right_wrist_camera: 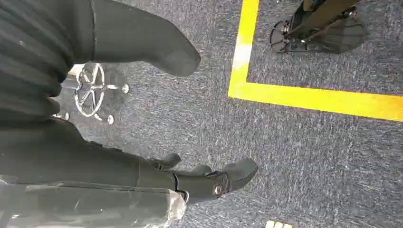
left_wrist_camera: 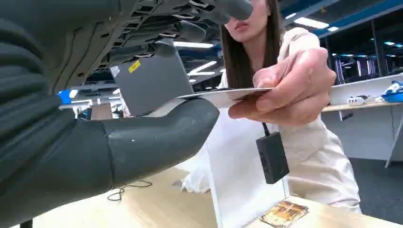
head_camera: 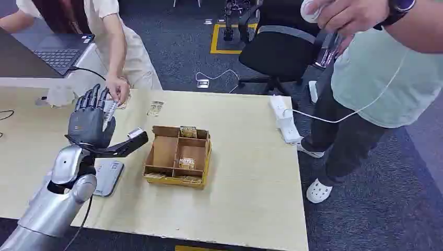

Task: Pass the card to the sensor for recognition and then transmit it.

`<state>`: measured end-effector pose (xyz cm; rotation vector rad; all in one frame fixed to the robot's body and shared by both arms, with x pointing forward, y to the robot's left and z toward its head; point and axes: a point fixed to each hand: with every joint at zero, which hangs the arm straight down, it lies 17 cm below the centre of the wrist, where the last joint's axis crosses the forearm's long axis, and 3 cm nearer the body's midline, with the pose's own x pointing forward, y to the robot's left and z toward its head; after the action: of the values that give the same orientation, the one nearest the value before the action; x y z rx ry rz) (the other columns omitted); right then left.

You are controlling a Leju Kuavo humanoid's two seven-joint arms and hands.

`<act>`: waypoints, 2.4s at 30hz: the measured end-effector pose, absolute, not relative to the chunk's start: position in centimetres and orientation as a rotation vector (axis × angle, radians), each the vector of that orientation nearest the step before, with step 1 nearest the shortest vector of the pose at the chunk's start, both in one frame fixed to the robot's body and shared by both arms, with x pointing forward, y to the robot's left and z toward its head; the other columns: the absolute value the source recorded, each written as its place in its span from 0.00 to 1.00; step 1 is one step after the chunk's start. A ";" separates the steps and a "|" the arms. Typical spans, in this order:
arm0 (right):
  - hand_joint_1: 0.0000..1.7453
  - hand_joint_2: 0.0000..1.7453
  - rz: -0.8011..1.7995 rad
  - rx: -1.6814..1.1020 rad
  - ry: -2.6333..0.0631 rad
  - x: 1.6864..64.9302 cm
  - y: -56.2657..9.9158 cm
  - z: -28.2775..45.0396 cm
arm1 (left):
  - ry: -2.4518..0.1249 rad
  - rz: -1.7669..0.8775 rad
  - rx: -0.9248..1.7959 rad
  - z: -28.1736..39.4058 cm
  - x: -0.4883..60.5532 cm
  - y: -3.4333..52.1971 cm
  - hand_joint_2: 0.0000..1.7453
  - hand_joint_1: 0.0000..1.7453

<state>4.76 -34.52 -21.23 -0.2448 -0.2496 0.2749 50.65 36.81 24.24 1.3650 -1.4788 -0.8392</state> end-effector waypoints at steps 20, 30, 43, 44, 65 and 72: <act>0.00 1.00 0.265 -0.247 -0.247 4.8 -34.6 -21.1 | -1.474 -0.858 1.346 23.8 50.7 36.7 1.00 0.72; 0.00 1.00 0.267 -0.247 -0.247 4.8 -34.6 -21.1 | -1.470 -0.867 1.342 23.5 50.7 36.5 1.00 0.72; 0.00 1.00 0.267 -0.248 -0.248 4.8 -34.6 -21.0 | -1.470 -0.869 1.341 23.4 50.7 36.5 1.00 0.89; 0.00 1.00 0.267 -0.249 -0.248 4.8 -34.6 -21.0 | -1.470 -0.869 1.341 23.4 50.7 36.5 1.00 0.89; 0.00 1.00 0.269 -0.249 -0.247 4.7 -34.7 -21.0 | -1.349 -0.936 1.368 20.0 49.8 39.1 1.00 1.00; 0.00 1.00 0.267 -0.252 -0.246 4.6 -34.8 -21.0 | -1.312 -0.957 1.368 18.7 49.4 39.9 1.00 1.00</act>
<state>4.63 -34.78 -20.96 -0.2517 -0.2458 0.2672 49.45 39.88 18.67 1.3677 -1.3125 -0.9569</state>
